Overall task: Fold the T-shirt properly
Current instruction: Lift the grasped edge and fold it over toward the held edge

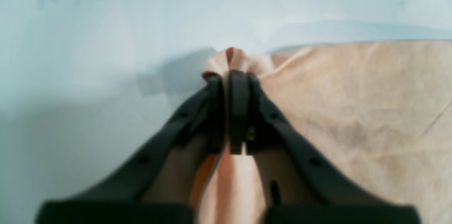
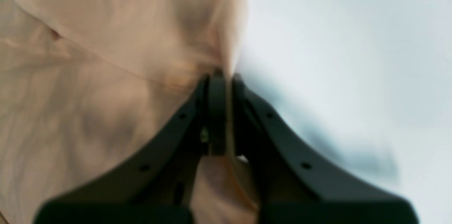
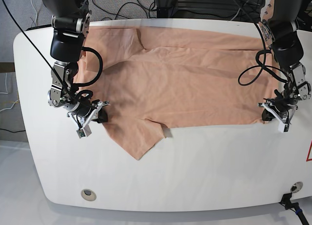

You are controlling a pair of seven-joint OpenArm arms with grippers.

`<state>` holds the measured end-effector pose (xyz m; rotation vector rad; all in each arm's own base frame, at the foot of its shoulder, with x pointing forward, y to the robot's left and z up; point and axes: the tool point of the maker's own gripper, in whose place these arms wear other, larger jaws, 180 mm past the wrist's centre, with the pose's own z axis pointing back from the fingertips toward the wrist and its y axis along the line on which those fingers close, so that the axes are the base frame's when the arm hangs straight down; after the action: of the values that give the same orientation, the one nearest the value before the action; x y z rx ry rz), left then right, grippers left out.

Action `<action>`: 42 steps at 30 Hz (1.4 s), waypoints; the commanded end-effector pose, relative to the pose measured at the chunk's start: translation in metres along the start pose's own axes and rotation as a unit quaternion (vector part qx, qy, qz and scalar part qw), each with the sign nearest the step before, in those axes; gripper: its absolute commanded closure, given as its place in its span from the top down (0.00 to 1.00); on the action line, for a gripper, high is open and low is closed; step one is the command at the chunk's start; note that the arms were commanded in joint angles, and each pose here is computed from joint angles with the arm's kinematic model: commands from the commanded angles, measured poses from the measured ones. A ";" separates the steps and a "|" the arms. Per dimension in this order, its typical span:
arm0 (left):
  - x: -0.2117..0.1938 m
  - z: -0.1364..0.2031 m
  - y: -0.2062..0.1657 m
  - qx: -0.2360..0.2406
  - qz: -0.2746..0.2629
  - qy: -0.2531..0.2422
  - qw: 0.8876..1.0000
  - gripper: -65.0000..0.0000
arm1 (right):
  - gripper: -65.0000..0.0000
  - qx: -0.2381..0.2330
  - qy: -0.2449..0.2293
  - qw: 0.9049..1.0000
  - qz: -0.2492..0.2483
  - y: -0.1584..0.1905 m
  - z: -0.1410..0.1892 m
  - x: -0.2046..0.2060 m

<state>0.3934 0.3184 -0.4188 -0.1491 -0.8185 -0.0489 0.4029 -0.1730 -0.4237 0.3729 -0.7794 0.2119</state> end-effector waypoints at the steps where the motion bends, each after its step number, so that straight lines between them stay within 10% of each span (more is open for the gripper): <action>1: 0.012 0.004 0.006 0.005 -0.009 -0.006 1.000 0.00 | 0.00 -0.005 -0.001 1.000 0.010 -0.004 0.002 0.008; 23: 0.060 0.053 -0.017 0.046 -0.137 -0.078 0.986 0.00 | 0.00 -0.061 -0.012 0.989 0.136 0.011 0.062 0.048; 42: 0.005 0.111 -0.015 0.084 -0.200 -0.049 0.975 0.00 | 0.00 -0.103 0.099 0.966 0.216 0.051 0.137 -0.040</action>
<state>0.3103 0.3137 -0.3530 0.1479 -0.8988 -0.3490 0.2693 -0.1787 -0.3571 0.0038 -0.6537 0.5616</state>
